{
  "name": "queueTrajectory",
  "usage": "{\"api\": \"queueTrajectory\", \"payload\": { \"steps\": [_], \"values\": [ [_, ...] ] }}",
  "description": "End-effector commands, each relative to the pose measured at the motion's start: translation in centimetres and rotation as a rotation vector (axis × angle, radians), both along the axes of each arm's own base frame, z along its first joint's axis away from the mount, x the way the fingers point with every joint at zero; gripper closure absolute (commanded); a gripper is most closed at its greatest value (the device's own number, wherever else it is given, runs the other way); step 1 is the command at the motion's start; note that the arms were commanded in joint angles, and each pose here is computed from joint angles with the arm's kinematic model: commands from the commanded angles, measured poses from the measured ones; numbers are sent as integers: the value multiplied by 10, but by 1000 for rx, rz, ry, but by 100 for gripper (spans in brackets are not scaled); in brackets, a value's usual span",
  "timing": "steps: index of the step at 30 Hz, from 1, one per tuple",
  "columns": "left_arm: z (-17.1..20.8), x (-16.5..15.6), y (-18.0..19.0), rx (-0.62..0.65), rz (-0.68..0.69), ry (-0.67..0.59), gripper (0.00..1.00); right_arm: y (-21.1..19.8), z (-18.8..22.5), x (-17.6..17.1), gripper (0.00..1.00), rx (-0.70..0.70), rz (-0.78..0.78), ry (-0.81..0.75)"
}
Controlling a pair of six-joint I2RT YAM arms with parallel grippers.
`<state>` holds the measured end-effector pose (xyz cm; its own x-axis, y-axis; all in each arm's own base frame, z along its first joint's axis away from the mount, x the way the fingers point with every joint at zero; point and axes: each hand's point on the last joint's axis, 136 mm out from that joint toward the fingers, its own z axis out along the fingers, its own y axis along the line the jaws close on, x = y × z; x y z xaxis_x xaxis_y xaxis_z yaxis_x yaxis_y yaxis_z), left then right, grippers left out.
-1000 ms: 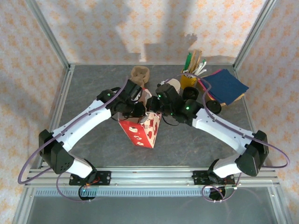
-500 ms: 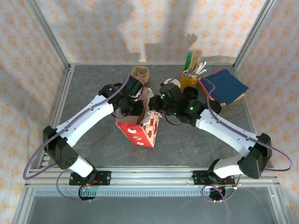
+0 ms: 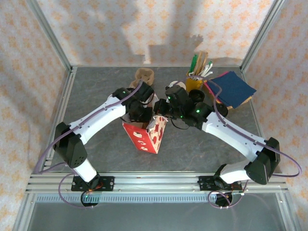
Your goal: Pack the takeout coffee
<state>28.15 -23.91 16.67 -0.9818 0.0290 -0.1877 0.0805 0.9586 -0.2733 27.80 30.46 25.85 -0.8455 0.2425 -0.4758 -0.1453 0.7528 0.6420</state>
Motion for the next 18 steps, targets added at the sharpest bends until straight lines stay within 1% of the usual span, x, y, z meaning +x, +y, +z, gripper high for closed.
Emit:
{"api": "queueTrajectory", "payload": {
  "steps": [1,8,12,18],
  "values": [
    [-8,-5,-8,-11,-46,22,87,-2,16,0,97,13,11,-20],
    [-34,-13,-5,17,-63,74,88,-8,20,3,96,7,-3,-27],
    [-47,-14,-16,-26,-101,99,88,-10,19,4,96,-1,-2,-24],
    [-70,-16,-17,-5,-112,145,89,-12,16,4,96,-8,-1,-16]
  ]
}}
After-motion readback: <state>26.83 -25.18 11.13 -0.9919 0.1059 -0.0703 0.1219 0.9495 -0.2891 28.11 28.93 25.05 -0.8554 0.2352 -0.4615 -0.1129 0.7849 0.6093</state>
